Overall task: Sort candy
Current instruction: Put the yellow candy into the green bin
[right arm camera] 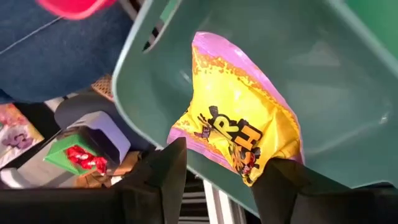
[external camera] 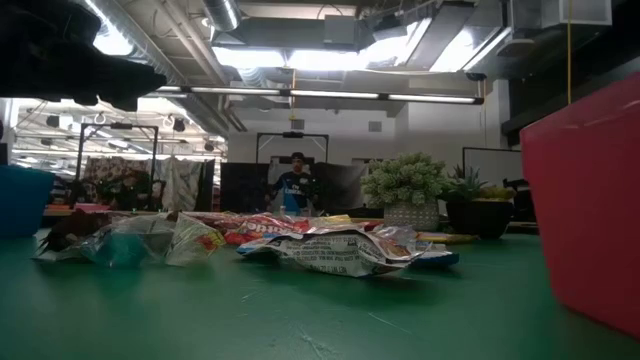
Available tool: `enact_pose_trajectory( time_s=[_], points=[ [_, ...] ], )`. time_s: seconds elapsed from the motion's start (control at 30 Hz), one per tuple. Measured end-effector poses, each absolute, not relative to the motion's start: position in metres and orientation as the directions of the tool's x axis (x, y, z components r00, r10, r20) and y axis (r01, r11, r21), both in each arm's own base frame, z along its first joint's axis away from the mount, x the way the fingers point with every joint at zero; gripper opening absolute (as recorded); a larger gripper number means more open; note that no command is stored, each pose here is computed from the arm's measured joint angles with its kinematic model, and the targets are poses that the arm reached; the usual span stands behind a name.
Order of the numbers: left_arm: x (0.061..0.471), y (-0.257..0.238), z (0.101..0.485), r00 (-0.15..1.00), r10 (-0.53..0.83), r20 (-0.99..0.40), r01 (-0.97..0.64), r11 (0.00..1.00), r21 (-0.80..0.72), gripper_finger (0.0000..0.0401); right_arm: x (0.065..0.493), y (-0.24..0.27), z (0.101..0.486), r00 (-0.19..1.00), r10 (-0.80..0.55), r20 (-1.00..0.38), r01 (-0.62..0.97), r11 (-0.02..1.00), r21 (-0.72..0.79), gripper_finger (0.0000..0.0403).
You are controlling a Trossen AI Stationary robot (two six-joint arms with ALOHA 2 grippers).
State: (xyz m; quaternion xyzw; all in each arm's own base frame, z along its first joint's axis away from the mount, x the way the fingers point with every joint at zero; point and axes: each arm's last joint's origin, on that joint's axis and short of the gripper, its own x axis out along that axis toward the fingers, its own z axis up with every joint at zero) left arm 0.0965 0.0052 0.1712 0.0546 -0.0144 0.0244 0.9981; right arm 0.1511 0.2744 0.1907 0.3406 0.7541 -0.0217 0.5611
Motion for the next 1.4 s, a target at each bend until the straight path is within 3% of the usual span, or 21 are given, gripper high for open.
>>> enact_pose_trajectory(
  time_s=[0.27, 0.57, 0.8, 1.0, 1.23, 1.4],
  points=[
    [0.096, 0.005, 0.171, 0.998, 0.048, 0.031, -0.051, 0.993, 0.108, 0.0128, 0.150, 0.272, 0.190, -0.143, 0.466, -0.873, 0.542, 0.775, 0.325, 0.0175],
    [0.096, 0.005, 0.171, 0.998, 0.048, 0.032, -0.051, 0.993, 0.108, 0.0128, 0.148, 0.269, 0.188, -0.166, 0.432, -0.887, 0.531, 0.797, 0.289, 0.0308],
    [0.096, 0.005, 0.171, 0.998, 0.049, 0.032, -0.052, 0.993, 0.108, 0.0128, 0.144, 0.250, 0.187, -0.324, 0.335, -0.885, 0.608, 0.791, 0.077, 0.0379],
    [0.096, 0.006, 0.176, 0.995, 0.070, 0.077, -0.076, 0.995, 0.071, 0.0128, 0.139, 0.240, 0.197, -0.318, 0.297, -0.901, 0.618, 0.785, 0.041, 0.0396],
    [0.096, 0.006, 0.177, 0.993, 0.071, 0.094, -0.076, 0.995, 0.060, 0.0128, 0.130, 0.229, 0.202, -0.413, 0.245, -0.877, 0.645, 0.758, -0.092, 0.0395],
    [0.096, 0.006, 0.181, 0.989, 0.061, 0.131, -0.059, 0.998, -0.015, 0.0128, 0.130, 0.229, 0.202, -0.420, 0.241, -0.875, 0.642, 0.760, -0.099, 0.0395]
  ],
)
